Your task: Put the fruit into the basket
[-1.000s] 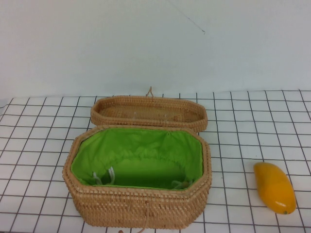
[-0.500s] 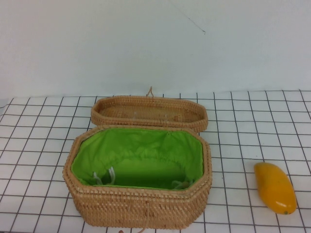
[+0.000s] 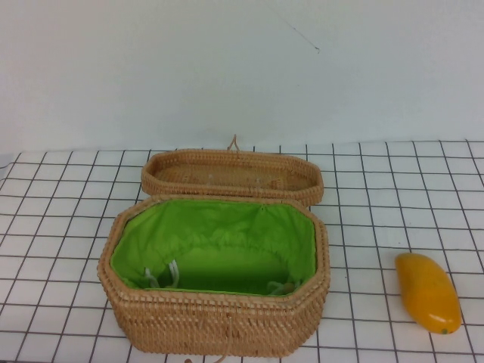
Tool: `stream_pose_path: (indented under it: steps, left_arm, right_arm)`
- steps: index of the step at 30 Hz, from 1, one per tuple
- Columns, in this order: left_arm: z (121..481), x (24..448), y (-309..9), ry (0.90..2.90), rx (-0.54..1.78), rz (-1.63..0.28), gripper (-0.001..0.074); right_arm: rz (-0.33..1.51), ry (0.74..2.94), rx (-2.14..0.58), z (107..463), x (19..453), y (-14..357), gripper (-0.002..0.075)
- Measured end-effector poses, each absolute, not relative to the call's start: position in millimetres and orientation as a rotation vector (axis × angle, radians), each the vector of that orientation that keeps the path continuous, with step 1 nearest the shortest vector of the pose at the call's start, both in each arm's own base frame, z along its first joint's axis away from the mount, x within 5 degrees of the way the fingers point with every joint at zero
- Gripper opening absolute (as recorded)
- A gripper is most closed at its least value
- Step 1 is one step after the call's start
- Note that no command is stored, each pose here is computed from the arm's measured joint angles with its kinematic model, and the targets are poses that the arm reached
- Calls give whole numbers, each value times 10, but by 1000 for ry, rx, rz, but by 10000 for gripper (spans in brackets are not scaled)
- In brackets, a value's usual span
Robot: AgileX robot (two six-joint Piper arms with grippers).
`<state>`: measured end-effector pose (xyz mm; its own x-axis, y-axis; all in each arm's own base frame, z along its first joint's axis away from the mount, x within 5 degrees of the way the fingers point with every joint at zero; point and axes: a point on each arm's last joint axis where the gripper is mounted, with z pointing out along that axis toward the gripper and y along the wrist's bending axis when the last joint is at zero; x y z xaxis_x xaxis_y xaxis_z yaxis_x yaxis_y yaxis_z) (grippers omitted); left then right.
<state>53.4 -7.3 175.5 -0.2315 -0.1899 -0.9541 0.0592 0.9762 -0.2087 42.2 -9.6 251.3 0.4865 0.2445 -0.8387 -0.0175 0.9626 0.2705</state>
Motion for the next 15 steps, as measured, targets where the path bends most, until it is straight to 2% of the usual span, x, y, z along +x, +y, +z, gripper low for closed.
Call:
stream_pose_path:
  steps: [7,12,15]
  left_arm:
    - [1755,534,-73,1791,-97,-232,1]
    - [1755,534,-73,1791,-97,-232,1]
    - [1755,534,-73,1791,-97,-232,1]
  right_arm:
    - [166,1218,171,2938,376,-25,-3]
    - [149,1513,75,3131,601,48,-3]
    - [186,1780,39,3191,867,96,-3]
